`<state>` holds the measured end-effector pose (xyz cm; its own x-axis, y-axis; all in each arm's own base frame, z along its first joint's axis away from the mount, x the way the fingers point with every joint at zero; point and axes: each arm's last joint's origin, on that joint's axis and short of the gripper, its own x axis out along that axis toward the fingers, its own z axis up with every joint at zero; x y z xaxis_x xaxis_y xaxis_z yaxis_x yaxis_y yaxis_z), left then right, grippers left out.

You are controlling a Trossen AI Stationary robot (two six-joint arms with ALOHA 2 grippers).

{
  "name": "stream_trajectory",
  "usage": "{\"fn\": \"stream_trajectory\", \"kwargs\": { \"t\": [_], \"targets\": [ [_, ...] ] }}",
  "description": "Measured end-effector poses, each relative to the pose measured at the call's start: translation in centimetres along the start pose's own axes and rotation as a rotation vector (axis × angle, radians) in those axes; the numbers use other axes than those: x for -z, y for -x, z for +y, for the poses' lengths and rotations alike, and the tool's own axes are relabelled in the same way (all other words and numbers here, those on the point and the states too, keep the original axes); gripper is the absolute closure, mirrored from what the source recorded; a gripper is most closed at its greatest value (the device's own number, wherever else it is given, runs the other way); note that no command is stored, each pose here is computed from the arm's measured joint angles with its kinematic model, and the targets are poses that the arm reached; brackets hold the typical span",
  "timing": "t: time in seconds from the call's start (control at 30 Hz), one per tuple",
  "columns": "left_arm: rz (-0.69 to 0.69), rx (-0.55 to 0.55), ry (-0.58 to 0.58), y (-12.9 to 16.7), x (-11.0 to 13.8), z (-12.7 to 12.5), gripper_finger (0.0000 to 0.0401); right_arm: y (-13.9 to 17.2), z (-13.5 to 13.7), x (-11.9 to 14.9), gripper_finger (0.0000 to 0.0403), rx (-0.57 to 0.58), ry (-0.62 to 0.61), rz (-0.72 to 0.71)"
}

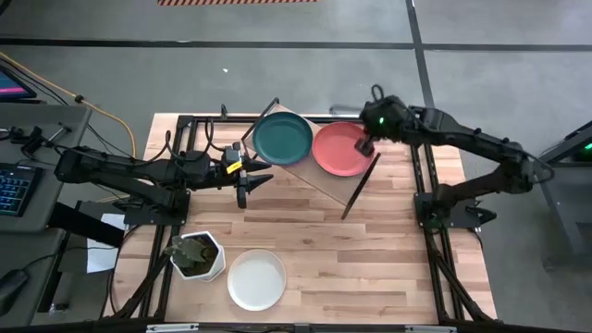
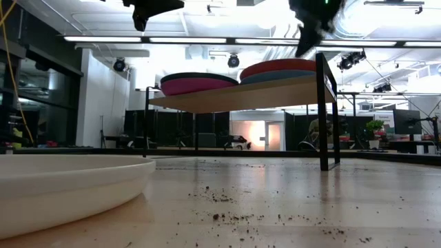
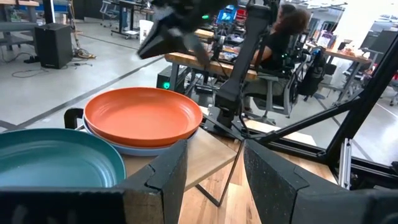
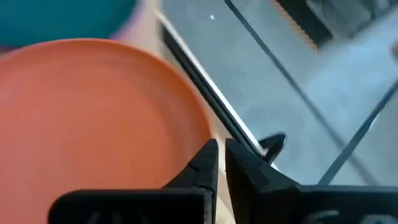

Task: Place and stack plates onto a shelf
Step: Stack the orange plate on the brown plate

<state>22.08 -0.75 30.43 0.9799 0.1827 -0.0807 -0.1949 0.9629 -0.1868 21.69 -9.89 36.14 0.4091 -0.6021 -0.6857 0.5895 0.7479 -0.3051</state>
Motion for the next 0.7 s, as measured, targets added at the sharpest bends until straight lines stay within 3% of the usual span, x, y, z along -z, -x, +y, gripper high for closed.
{"fn": "stream_trajectory", "kwargs": {
  "t": [0.17, 0.27, 0.47, 0.7],
  "targets": [
    [0.000, 0.000, 0.002, 0.0, 0.0, 0.0, 0.0254, -3.5, -4.3, 1.2, 0.0399, -0.115, -0.386, 0.010],
    [-0.001, -0.001, 0.002, 0.0, 0.0, 0.0, 0.0254, -4.9, -5.7, 1.6, 0.0401, -0.143, -0.527, 0.050],
    [-0.001, -0.001, 0.043, 0.0, 0.0, 0.0, 0.0254, -8.4, -5.8, 2.0, 0.0402, -0.306, -0.637, 0.193],
    [0.000, 0.000, 0.052, 0.0, 0.0, 0.0, 0.0254, -9.9, -5.6, 1.9, 0.0403, -0.321, -0.620, 0.202]
  ]
}}
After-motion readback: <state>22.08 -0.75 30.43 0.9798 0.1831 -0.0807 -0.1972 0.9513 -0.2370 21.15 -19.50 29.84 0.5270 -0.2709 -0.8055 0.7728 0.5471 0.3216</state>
